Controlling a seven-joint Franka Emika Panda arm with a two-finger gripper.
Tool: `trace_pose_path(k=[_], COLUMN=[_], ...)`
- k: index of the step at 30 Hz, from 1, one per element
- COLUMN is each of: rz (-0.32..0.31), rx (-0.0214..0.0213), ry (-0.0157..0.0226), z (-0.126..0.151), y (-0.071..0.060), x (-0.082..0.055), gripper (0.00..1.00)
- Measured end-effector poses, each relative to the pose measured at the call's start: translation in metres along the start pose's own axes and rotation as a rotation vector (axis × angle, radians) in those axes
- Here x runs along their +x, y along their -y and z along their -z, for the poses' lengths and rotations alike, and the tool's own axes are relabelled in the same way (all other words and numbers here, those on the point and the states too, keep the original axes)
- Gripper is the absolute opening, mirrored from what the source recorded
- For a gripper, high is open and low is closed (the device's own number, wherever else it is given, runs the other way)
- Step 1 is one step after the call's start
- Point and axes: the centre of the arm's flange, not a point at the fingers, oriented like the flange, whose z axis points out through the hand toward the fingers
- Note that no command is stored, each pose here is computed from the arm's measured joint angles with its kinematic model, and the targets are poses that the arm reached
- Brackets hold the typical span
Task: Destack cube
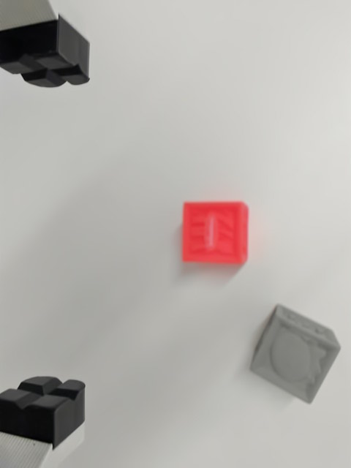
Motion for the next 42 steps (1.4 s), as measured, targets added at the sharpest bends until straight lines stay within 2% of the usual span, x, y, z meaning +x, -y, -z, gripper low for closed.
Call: trace_pose_path(k=[17,42], rz=[0.000,0.000], rx=[0.0006,0.0008], ry=[0.0005,0.0013], z=[0.032,0.033], y=[0.000,0.000], x=[0.000,0.000], gripper=[1.00,1.00])
